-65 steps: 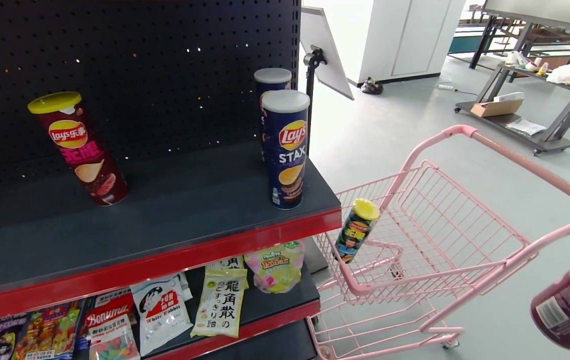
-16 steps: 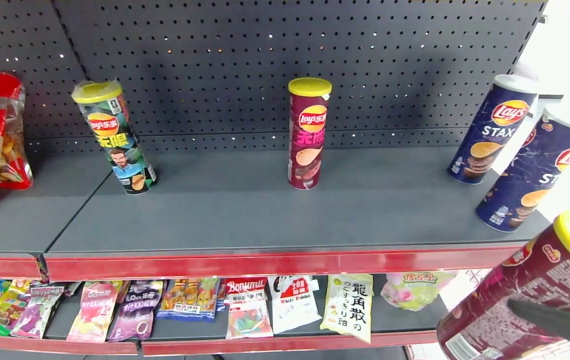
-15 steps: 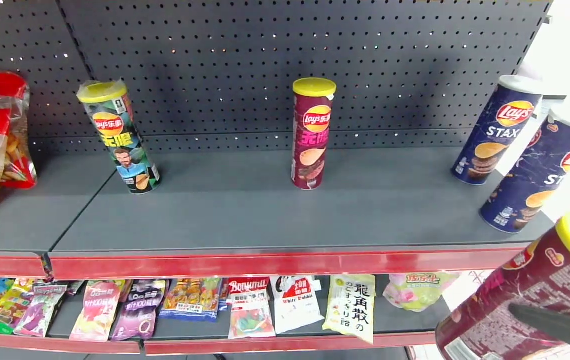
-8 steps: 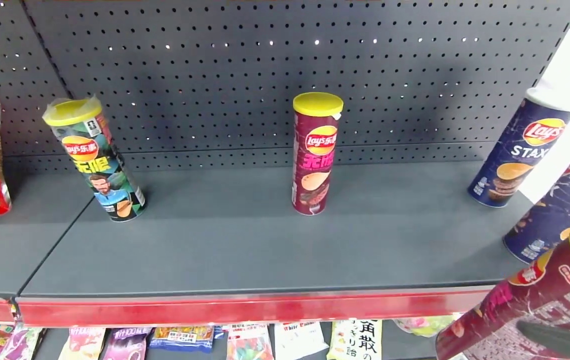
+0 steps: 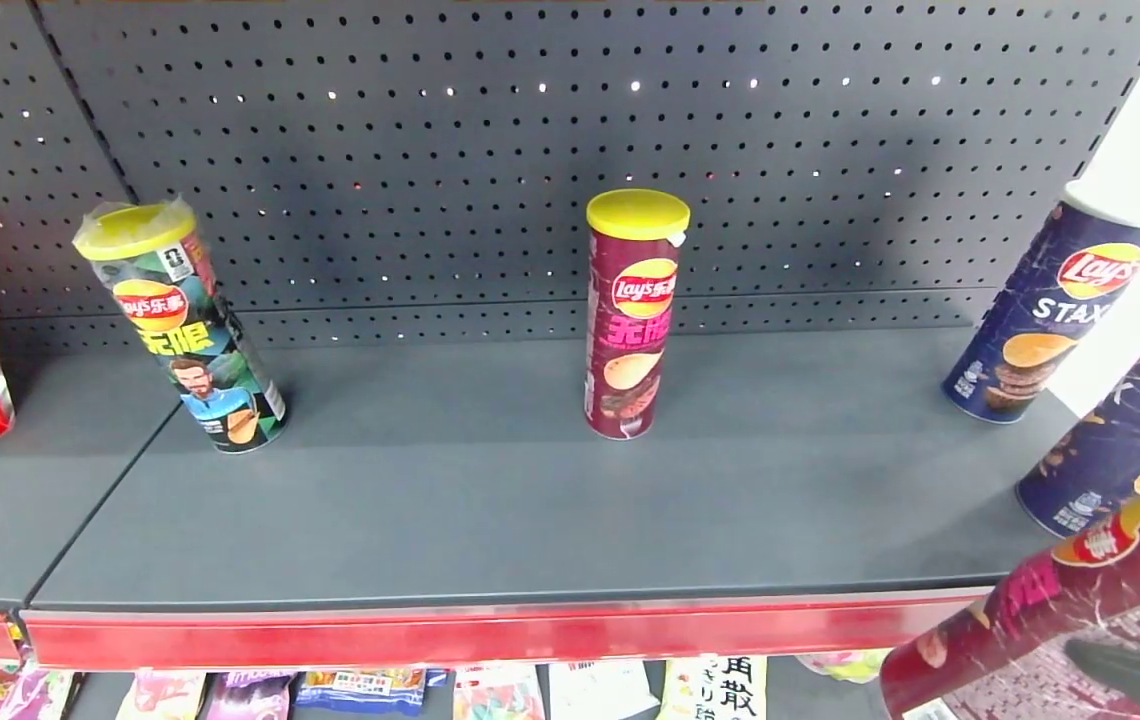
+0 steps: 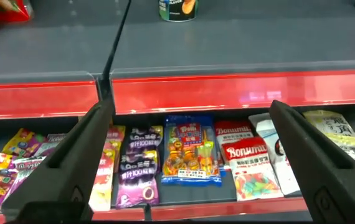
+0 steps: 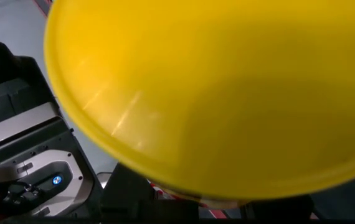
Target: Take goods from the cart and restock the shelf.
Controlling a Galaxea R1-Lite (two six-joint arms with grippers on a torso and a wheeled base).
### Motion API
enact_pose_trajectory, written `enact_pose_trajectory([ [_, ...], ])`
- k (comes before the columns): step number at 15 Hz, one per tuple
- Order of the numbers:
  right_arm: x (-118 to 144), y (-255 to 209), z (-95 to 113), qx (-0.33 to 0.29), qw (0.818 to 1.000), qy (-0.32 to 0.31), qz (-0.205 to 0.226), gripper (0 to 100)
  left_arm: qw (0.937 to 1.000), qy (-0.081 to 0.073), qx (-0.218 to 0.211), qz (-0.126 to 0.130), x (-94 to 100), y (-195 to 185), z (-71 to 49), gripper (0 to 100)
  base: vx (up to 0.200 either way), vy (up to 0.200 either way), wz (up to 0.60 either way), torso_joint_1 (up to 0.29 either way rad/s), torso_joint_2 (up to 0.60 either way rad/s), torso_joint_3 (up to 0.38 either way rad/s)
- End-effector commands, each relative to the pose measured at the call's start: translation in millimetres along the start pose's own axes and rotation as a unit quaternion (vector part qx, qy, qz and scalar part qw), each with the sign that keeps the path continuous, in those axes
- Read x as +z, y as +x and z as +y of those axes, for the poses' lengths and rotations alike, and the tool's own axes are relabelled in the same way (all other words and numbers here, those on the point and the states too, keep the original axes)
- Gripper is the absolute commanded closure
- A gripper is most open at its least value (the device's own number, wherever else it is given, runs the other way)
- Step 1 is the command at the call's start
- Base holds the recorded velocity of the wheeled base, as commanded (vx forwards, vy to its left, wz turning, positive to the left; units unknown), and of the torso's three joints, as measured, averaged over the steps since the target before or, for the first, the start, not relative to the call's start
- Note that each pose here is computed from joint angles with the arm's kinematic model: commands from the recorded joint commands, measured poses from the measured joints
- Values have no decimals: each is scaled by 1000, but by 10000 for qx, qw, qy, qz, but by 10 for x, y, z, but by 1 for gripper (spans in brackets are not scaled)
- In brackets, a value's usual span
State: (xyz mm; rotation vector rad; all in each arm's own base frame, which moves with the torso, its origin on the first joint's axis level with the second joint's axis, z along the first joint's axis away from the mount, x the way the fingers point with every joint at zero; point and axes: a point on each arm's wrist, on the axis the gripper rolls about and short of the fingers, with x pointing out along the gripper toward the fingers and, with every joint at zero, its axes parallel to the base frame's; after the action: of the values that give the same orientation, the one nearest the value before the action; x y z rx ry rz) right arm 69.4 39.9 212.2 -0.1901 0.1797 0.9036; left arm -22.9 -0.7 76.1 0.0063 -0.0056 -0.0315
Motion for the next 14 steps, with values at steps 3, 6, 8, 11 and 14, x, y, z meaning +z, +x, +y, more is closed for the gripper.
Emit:
enact_pose_trajectory([
  [3, 5, -71, 36, -51, 9999, -51, -117, 100, 9954, -315, -767, -472, 1225, 106, -1, 0, 0, 0, 0, 0, 0, 0],
  [6, 19, -96, 41, -157, 9997, -71, -173, 100, 9847, 204, -1731, 77, 1554, 547, -60, 0, 0, 0, 0, 0, 0, 0],
  [8, 8, -112, 50, -203, 9996, -81, -170, 100, 9737, 257, -2206, 516, 1684, 917, -117, 0, 0, 0, 0, 0, 0, 0],
  [11, 8, -95, 40, -195, 9997, -52, -130, 100, 9476, 656, -2981, 948, 1705, 1337, -284, 0, 0, 0, 0, 0, 0, 0],
  [14, 120, -15, -32, -200, 9998, -12, -89, 100, 9196, 738, -3593, 1406, 1702, 1826, -585, 0, 0, 0, 0, 0, 0, 0],
])
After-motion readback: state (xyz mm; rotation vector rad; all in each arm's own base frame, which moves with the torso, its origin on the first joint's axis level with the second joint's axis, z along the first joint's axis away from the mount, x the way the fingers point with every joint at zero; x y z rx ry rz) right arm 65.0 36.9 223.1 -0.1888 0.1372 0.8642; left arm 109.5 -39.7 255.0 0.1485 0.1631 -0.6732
